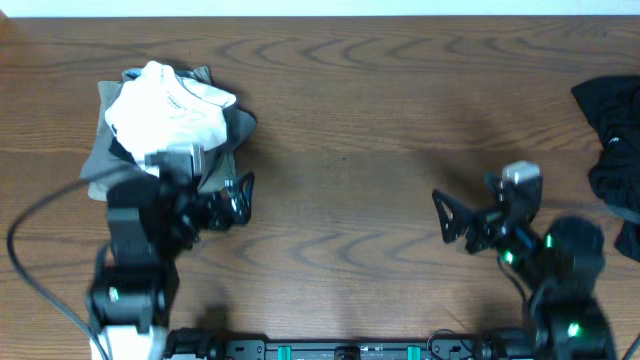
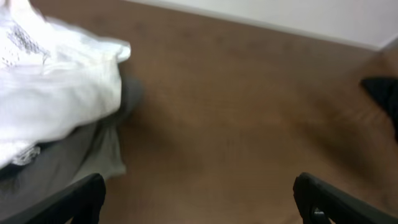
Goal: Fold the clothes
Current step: 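Reach the right gripper to the black t-shirt at the right edge and grasp it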
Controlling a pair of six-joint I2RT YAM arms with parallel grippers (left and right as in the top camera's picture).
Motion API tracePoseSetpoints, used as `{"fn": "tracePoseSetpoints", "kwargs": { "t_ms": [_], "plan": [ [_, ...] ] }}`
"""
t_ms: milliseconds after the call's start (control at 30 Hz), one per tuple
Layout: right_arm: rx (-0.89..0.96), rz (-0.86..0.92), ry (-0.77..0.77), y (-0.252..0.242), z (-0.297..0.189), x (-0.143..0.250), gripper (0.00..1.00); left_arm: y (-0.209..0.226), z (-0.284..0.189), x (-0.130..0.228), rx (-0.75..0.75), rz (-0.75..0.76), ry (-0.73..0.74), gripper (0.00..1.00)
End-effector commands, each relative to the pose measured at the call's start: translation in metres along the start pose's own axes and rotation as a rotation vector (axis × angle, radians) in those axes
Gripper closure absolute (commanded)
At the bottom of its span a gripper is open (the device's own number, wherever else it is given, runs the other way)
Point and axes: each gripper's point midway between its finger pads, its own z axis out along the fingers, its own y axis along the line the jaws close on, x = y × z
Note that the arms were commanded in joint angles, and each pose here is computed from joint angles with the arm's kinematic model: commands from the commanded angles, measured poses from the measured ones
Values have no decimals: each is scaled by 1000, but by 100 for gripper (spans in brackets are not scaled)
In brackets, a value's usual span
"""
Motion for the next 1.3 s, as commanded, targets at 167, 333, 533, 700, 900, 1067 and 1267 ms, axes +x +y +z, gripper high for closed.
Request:
{"fn": "tracePoseSetpoints", "kwargs": {
  "t_ms": [167,333,533,700,900,1067,1267],
  "plan": [
    [28,59,301,-13,37,-18,1,-3,14,-31,-29,-62,210,2],
    [43,130,407,-28,64,-1,1,-3,21,-29,-17,-74,236,2],
    [263,290,463,-89,87,-5,1,-5,21,-35,-9,-63,209,2],
    [456,336,437,-159,96,-36,1,-4,24,-39,-5,-54,199,2],
    [643,467,356,-253,94,-64,3,-3,25,-32,-10,-55,229,2],
    [732,578,251,-325,85,-68,11,-2,25,-32,-10,-56,231,2],
    [733,599,167,-380,109,-54,18,-3,27,-37,-7,-48,211,2]
  ]
}}
